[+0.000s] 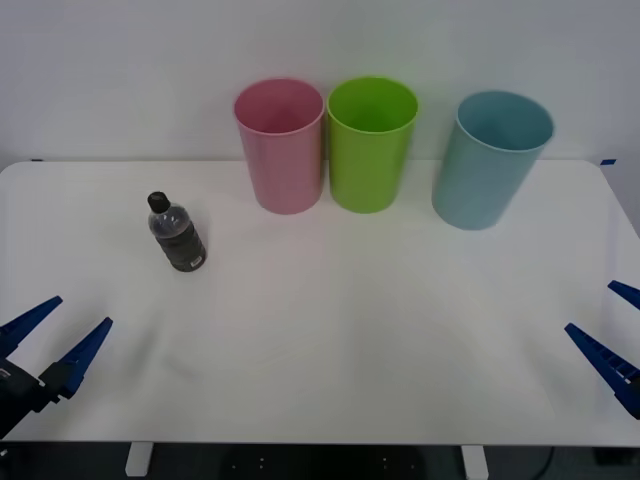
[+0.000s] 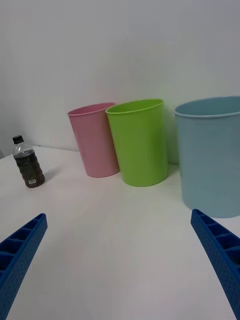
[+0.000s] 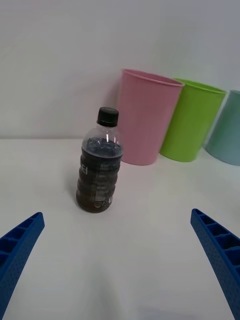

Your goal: Grasp the object on the table and drop it into the matching bin: aluminum can to the light blue bin, PET bottle to the pink bin.

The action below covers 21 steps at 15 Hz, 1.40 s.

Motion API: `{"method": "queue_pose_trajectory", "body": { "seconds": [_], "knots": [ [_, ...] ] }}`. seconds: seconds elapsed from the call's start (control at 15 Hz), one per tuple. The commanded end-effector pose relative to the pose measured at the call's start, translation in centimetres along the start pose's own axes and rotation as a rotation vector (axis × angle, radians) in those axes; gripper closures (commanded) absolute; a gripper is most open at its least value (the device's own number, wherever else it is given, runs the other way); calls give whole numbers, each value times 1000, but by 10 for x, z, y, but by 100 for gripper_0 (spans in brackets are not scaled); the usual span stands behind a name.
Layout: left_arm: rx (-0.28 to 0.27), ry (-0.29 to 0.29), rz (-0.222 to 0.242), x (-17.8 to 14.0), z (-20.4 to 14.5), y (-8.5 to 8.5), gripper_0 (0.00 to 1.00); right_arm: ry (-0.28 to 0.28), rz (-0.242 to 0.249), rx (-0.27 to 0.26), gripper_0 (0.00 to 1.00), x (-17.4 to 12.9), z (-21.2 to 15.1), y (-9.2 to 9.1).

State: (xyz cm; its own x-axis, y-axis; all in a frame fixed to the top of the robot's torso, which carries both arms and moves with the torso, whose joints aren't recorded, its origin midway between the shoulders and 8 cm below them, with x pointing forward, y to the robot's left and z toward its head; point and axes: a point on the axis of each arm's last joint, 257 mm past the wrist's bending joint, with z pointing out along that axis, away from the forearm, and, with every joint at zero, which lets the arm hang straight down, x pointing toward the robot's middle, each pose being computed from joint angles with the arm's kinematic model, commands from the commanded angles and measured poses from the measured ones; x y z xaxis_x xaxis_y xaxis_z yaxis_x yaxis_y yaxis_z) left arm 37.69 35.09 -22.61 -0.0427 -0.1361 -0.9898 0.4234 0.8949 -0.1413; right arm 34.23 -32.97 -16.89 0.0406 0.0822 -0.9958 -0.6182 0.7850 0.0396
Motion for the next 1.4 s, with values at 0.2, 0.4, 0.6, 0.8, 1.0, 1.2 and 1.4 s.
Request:
{"method": "queue_pose_trajectory", "body": {
  "seconds": [0.2,0.4,0.6,0.8,1.0,1.2,1.4],
  "knots": [
    [-75,25,79,21,25,18,0,0,0,0,0,0,0,0],
    [-72,42,81,34,44,26,0,0,0,0,0,0,0,0],
    [-56,38,72,36,67,28,0,0,0,0,0,0,0,0],
    [-68,45,80,36,89,27,0,0,0,0,0,0,0,0],
    [-57,46,70,38,112,26,0,0,0,0,0,0,0,0],
    [-46,46,67,39,135,28,0,0,0,0,0,0,0,0],
    [-33,50,63,40,156,28,0,0,0,0,0,0,0,0]
  ]
}}
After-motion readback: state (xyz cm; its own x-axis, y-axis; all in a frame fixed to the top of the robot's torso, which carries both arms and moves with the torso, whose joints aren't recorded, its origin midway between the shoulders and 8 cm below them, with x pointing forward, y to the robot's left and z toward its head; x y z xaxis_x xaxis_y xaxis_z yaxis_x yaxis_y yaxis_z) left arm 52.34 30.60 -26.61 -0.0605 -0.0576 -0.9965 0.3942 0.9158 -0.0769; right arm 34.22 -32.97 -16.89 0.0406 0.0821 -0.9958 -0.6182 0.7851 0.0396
